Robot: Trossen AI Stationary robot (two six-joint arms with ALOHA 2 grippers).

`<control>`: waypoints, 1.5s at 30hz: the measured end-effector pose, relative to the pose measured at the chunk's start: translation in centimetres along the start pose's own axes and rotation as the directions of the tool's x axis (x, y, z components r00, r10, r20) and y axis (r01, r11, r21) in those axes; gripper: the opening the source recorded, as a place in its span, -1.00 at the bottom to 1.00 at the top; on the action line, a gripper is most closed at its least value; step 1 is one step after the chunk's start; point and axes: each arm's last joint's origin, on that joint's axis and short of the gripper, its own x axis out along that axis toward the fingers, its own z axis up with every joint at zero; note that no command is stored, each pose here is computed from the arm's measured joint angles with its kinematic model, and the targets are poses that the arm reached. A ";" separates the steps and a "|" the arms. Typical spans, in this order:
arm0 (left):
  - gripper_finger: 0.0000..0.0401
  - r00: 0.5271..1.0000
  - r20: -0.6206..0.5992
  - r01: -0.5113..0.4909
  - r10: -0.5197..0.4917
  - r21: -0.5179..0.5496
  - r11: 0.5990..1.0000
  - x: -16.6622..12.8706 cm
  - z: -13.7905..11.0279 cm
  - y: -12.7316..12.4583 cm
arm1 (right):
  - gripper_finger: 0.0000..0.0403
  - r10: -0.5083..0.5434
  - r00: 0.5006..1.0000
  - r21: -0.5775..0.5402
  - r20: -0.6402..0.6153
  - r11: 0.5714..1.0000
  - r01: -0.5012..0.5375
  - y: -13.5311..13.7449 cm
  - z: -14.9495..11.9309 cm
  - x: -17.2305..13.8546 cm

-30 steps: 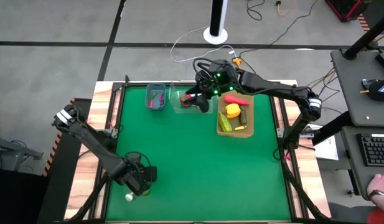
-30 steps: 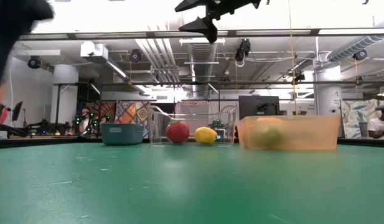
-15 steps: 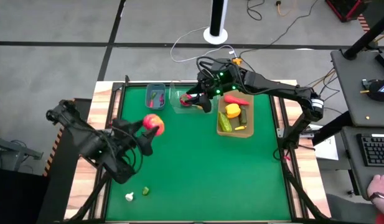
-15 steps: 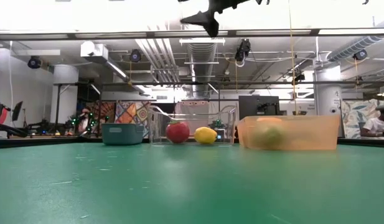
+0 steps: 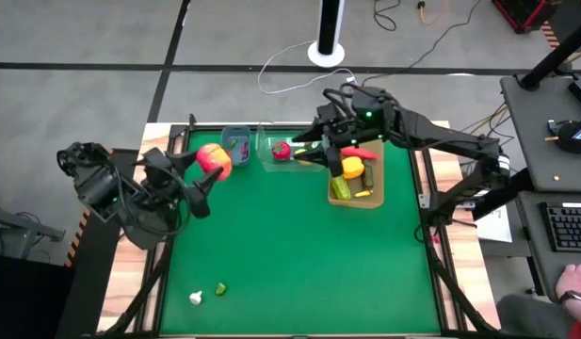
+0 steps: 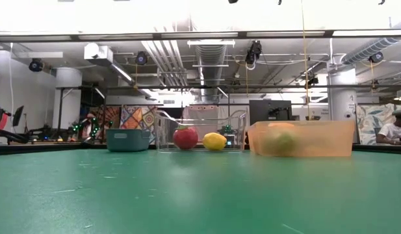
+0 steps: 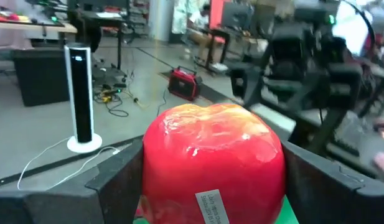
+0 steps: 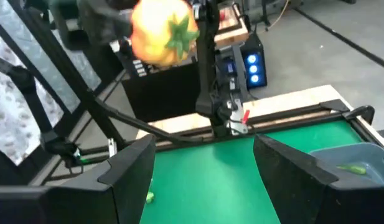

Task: Sort produce into baskets
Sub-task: Put the orange tomato into the transparent bin

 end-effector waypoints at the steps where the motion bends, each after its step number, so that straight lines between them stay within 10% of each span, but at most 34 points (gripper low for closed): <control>1: 0.51 1.000 -0.013 0.015 -0.015 0.017 1.000 0.1 0.1 -0.3 | 0.30 0.001 1.000 0.001 0.005 1.000 -0.001 0.1 0.1 -0.3; 7: 0.51 0.978 -0.036 0.209 -0.206 0.127 0.970 0.5 2.3 -2.9 | 0.30 0.006 1.000 -0.004 0.015 1.000 -0.006 0.8 0.5 -1.3; 20: 0.51 0.757 0.150 0.538 -0.636 0.411 0.736 4.5 7.1 -3.2 | 0.30 0.019 0.998 -0.025 0.061 1.000 -0.017 2.0 1.4 -3.5; 24: 0.51 0.754 0.128 0.583 -0.644 0.322 0.746 8.8 5.3 -2.3 | 0.30 0.027 0.997 -0.052 0.074 0.998 -0.023 2.5 1.6 -4.0; 29: 0.50 0.619 0.244 0.719 -0.746 0.208 0.664 11.3 2.8 -1.6 | 0.30 0.026 0.996 -0.123 0.083 0.992 -0.016 4.1 1.4 -3.8; 34: 0.51 0.619 0.323 0.750 -0.716 0.030 0.661 13.2 -1.2 -0.1 | 0.30 -0.059 0.993 -0.239 0.102 0.968 0.082 6.3 0.9 -3.1; 45: 0.51 0.441 0.680 0.870 -0.585 -0.165 0.464 14.2 -7.0 1.6 | 0.36 -0.126 0.956 -0.320 0.267 0.924 0.211 8.2 1.7 -2.4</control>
